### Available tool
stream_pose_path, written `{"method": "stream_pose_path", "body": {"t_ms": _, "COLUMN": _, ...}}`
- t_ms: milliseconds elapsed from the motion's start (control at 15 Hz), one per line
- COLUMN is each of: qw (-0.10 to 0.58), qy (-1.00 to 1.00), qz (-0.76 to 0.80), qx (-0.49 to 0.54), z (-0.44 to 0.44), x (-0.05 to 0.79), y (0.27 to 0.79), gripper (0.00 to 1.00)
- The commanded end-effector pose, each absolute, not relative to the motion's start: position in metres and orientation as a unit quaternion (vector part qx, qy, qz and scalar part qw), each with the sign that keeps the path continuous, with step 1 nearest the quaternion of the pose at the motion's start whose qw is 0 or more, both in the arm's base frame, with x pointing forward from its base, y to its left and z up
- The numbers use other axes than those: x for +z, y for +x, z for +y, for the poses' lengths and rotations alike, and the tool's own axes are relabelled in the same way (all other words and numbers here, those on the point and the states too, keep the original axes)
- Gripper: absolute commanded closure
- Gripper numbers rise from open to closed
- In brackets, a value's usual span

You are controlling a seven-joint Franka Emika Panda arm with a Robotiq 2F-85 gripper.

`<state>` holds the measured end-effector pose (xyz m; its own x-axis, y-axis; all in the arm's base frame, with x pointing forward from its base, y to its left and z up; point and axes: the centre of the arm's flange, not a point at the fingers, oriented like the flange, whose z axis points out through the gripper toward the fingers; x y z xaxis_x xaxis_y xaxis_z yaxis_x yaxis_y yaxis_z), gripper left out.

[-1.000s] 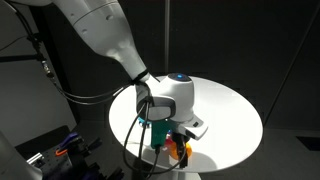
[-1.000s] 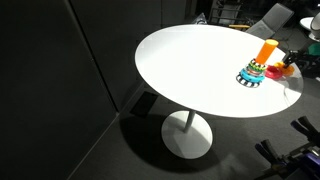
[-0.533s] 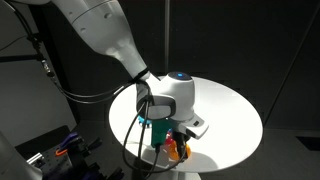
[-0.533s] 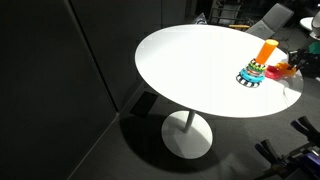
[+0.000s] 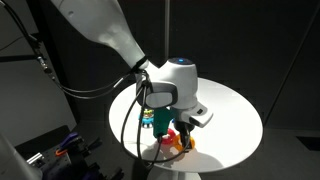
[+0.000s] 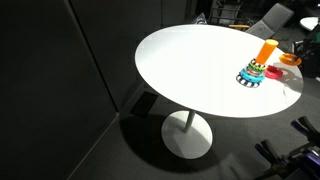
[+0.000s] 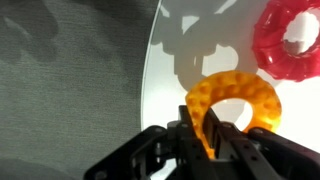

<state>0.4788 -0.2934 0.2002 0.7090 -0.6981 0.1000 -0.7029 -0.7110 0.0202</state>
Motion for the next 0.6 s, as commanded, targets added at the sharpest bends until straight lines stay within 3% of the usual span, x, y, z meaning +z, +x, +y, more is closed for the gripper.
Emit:
{"method": "stream_pose_path", "body": {"t_ms": 0, "qw": 0.029, "qy": 0.926, "qz": -0.372, "qx": 0.053, "z": -0.282, "x": 0.243, "y": 0.475, "gripper": 0.94}}
{"method": "stream_pose_path", "body": {"t_ms": 533, "qw": 0.016, "qy": 0.944, "qz": -0.322, "qx": 0.072, "z": -0.236, "x": 0.318, "y": 0.486, "gripper": 0.94}}
